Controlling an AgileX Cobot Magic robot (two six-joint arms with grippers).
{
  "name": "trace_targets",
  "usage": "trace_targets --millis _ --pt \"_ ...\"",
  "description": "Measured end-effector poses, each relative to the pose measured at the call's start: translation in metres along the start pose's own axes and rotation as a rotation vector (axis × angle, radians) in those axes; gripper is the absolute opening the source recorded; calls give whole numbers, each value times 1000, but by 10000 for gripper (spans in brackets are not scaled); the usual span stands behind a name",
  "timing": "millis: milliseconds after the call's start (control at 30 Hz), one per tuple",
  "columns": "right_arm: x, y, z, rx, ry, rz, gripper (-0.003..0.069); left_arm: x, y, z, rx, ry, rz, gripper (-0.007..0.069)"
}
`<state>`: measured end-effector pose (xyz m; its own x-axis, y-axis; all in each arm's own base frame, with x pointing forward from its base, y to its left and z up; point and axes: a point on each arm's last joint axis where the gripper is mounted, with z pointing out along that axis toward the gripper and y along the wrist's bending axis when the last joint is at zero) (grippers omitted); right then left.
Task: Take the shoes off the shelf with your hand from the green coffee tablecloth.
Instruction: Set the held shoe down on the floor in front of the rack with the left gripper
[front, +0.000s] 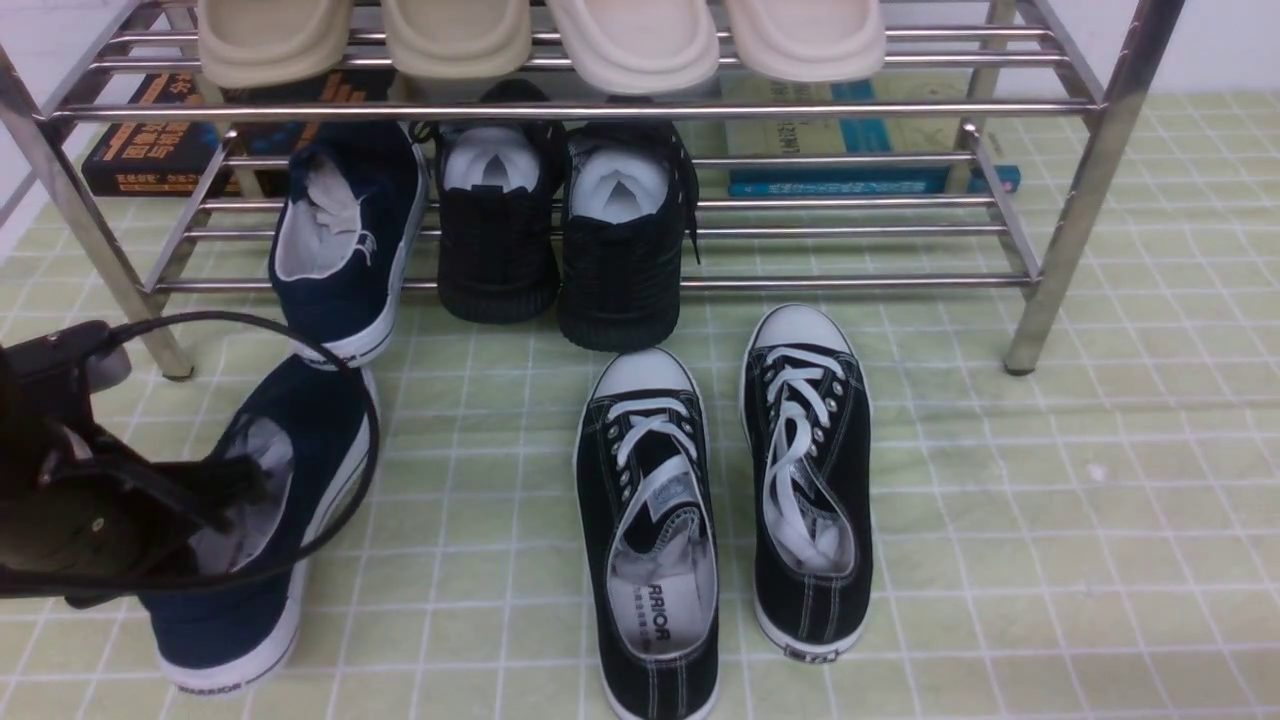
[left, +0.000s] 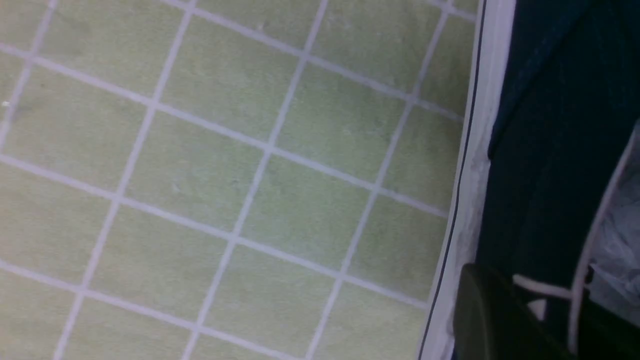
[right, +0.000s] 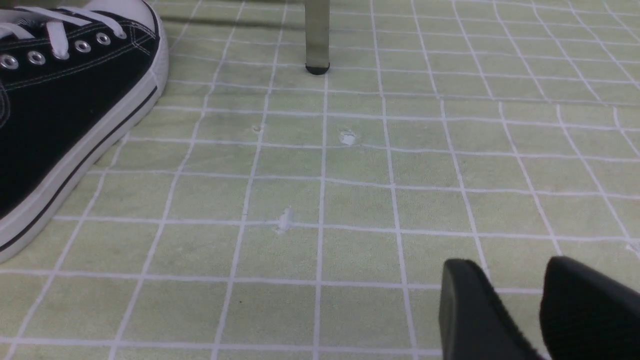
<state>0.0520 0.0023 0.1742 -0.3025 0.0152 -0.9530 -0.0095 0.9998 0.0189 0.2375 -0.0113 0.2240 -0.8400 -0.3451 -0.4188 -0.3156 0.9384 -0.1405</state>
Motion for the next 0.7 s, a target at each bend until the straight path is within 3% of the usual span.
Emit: trace_targets --millis 167,300,533,700 --pt "0 0 0 0 0 0 237 0 -2 1 16 8 -24 64" --pt "0 0 0 0 0 0 237 0 -2 5 17 11 -27 129" --pt "0 0 0 0 0 0 237 -8 -5 0 20 6 -30 370" --pt "0 0 0 0 0 -1 237 -37 -16 -37 70 -111 -40 414"
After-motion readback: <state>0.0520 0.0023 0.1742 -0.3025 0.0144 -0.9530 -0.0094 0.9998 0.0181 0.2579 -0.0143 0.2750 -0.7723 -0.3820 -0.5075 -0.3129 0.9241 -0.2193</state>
